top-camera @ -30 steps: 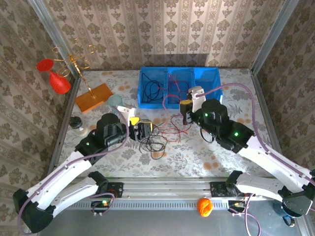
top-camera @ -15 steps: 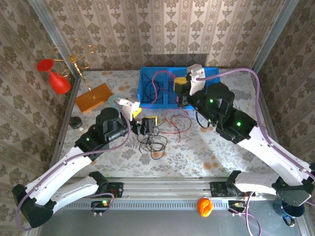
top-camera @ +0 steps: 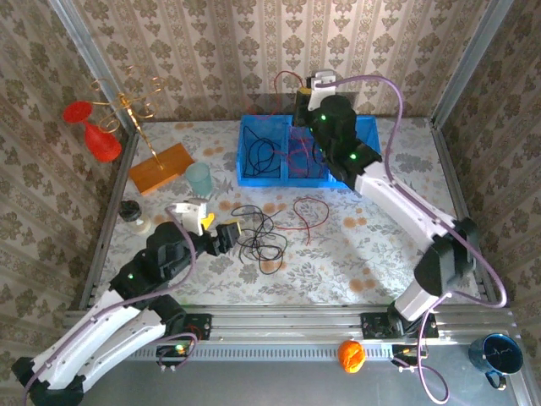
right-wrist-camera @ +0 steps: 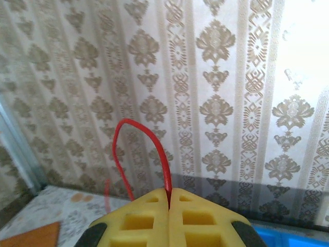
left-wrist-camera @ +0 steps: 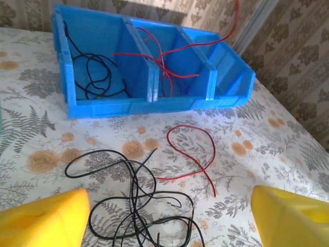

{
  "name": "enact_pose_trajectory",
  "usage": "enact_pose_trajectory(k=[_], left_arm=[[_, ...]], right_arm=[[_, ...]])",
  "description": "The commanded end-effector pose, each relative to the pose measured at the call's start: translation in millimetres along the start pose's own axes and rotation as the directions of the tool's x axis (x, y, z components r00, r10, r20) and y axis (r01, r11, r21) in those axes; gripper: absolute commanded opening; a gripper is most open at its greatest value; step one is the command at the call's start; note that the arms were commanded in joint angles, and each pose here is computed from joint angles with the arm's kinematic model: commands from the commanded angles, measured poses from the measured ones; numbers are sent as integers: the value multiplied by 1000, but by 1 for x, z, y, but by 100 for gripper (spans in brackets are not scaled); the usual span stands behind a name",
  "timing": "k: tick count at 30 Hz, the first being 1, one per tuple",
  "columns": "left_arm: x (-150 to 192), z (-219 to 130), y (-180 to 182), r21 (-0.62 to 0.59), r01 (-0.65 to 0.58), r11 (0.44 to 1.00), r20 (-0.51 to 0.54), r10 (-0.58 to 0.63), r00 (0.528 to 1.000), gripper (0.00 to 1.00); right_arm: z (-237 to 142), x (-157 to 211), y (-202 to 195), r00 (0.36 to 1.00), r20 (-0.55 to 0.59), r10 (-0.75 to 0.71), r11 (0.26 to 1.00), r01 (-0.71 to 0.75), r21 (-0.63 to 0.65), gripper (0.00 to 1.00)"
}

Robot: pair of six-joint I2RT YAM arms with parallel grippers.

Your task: Untangle the cables

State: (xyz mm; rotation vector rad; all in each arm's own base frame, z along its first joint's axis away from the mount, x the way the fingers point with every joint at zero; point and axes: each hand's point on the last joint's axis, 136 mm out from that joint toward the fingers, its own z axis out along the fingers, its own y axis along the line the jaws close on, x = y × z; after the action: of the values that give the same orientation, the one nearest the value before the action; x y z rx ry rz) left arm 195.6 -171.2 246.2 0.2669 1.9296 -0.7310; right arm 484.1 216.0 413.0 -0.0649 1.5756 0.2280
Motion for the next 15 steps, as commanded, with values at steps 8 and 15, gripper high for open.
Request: enact_pose_trajectory(k=[8,15], left_arm=[[10,3,15,-62,42,997,-14,-43,999,82],[15,14,14,-51,46,998,-30,-48,998,82]], right_arm=[[43,88,-59,999,-32,-31,977,37,209,0],[26,185,-86,972,-230,-50,955,113,273,0]])
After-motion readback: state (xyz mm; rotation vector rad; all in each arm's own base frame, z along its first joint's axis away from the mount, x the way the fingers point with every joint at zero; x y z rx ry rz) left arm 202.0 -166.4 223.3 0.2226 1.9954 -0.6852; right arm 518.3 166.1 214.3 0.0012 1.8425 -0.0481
